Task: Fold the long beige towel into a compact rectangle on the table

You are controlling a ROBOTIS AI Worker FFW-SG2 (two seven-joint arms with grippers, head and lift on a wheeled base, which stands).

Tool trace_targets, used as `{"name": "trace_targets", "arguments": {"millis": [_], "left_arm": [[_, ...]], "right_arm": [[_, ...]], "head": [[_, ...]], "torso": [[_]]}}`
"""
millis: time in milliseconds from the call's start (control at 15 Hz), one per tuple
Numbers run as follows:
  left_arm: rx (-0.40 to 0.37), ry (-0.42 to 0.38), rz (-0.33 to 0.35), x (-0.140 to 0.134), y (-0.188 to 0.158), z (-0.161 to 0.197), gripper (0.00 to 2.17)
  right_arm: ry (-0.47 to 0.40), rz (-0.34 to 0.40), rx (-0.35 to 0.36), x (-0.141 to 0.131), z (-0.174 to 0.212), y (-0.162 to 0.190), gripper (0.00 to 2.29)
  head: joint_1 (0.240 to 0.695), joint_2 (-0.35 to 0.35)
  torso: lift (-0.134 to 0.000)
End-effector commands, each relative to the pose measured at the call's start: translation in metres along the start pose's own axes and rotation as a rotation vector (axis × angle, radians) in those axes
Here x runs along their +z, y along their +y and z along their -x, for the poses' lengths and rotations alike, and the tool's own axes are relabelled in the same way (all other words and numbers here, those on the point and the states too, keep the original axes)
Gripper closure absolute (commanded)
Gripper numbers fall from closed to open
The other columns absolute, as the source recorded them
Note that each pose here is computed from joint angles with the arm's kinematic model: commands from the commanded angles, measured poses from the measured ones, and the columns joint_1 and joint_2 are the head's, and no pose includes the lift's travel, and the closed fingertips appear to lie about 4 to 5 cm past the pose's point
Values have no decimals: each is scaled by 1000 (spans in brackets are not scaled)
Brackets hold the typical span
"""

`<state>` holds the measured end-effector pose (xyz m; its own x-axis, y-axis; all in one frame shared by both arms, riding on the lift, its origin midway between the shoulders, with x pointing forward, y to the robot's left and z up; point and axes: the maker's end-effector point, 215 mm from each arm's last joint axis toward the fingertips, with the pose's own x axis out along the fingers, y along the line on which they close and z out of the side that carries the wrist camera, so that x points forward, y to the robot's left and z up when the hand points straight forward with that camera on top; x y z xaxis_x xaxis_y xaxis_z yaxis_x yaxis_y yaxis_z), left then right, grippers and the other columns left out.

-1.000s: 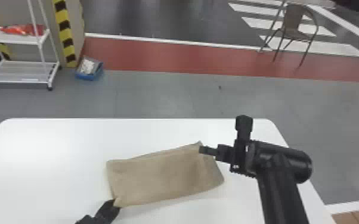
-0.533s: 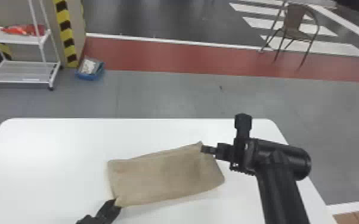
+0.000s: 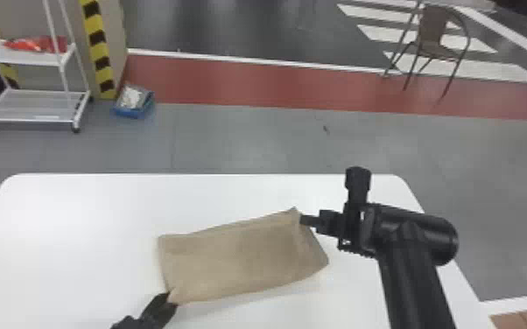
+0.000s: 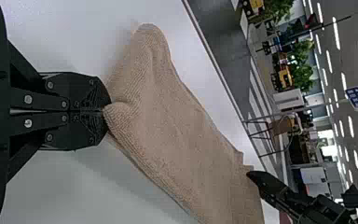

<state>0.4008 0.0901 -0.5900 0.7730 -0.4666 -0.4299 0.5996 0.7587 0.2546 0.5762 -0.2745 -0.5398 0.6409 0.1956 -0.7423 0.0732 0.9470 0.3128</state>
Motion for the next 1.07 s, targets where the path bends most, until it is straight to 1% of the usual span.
{"name": "trace_targets", "arguments": {"millis": [0,67,200,467,533,733,800,1000], "left_arm": [[2,1,-2,-1,2,1,1737],[1,4,-5,-2,3,1,1733],[-11,6,-16,-3,3,2,1737],[-23,10,-31,-5,2,3,1737],[-30,13,-37,-6,0,3,1737],[-46,11,-44,-4,-7,2,1737],[-47,10,-45,-4,-8,2,1737],[-46,13,-48,-6,-5,3,1733]], "right_arm": [[-48,-19,47,18,6,15,1234],[-62,-8,52,27,8,20,1234],[-78,1,68,37,10,27,1234],[-175,29,85,68,14,36,1234],[-170,35,80,71,11,36,1234],[-128,54,53,58,-8,30,1234],[-109,56,47,51,-13,27,1234],[-85,35,43,36,-13,20,1234]], "head": [[695,-210],[695,-206],[695,-193],[695,-179],[695,-178],[695,-180],[695,-182],[695,-185]], "torso": [[0],[0],[0],[0],[0],[0],[0],[0]]}}
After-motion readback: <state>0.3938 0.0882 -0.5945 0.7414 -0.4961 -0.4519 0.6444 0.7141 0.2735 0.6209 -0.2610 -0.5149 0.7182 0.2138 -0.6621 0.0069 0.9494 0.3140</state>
